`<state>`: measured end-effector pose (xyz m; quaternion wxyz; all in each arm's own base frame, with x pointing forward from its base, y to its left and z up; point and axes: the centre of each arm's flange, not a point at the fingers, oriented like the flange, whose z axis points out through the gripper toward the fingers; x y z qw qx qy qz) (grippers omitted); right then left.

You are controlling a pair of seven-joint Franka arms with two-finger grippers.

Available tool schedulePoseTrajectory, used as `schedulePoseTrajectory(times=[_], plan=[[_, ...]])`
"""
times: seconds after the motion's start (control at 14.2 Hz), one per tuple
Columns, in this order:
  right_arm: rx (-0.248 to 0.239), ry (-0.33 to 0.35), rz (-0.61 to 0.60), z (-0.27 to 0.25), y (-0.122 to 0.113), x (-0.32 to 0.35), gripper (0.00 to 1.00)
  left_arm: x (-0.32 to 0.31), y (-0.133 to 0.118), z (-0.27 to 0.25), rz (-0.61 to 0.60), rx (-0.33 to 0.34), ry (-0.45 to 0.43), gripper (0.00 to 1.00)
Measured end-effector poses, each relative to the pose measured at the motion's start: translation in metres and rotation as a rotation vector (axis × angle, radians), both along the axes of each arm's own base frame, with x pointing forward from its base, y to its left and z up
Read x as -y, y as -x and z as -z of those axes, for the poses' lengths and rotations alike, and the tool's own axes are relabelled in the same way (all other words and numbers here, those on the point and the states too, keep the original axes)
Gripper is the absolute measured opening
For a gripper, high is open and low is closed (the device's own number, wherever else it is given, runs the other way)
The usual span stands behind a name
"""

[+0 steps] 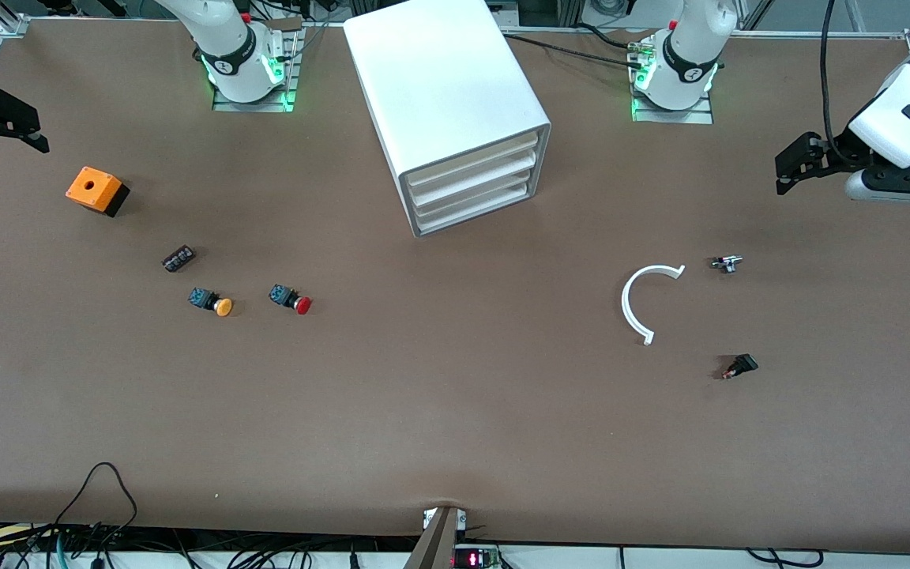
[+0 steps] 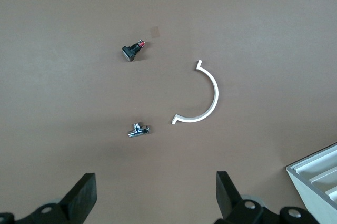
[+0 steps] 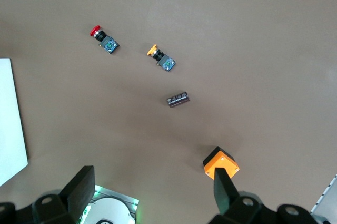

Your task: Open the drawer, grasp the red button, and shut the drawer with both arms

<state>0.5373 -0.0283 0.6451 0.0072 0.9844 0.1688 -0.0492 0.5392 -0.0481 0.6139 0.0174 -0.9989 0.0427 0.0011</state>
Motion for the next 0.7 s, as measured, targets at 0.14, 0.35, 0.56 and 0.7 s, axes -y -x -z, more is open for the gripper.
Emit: schedulePoseTrajectory(times=[0.14, 0.35, 0.56, 0.7], plan=[[-0.004, 0.0, -0.001, 0.0017, -0.0005, -0.0004, 1.0, 0.0023, 0.0001, -0.0001, 0.004, 0.001, 0.0, 1.0], [-0.005, 0.0, -0.006, 0.002, -0.0007, -0.0022, 1.0, 0.0053, 0.0003, -0.0003, 0.009, 0.002, 0.0, 1.0], [-0.005, 0.0, -0.01, 0.002, -0.0008, -0.0043, 1.0, 0.0053, 0.0007, -0.0001, 0.009, -0.001, -0.001, 1.0], [-0.005, 0.0, -0.01, 0.002, -0.0008, -0.0043, 1.0, 0.0043, 0.0009, -0.002, 0.007, -0.001, -0.001, 1.0]])
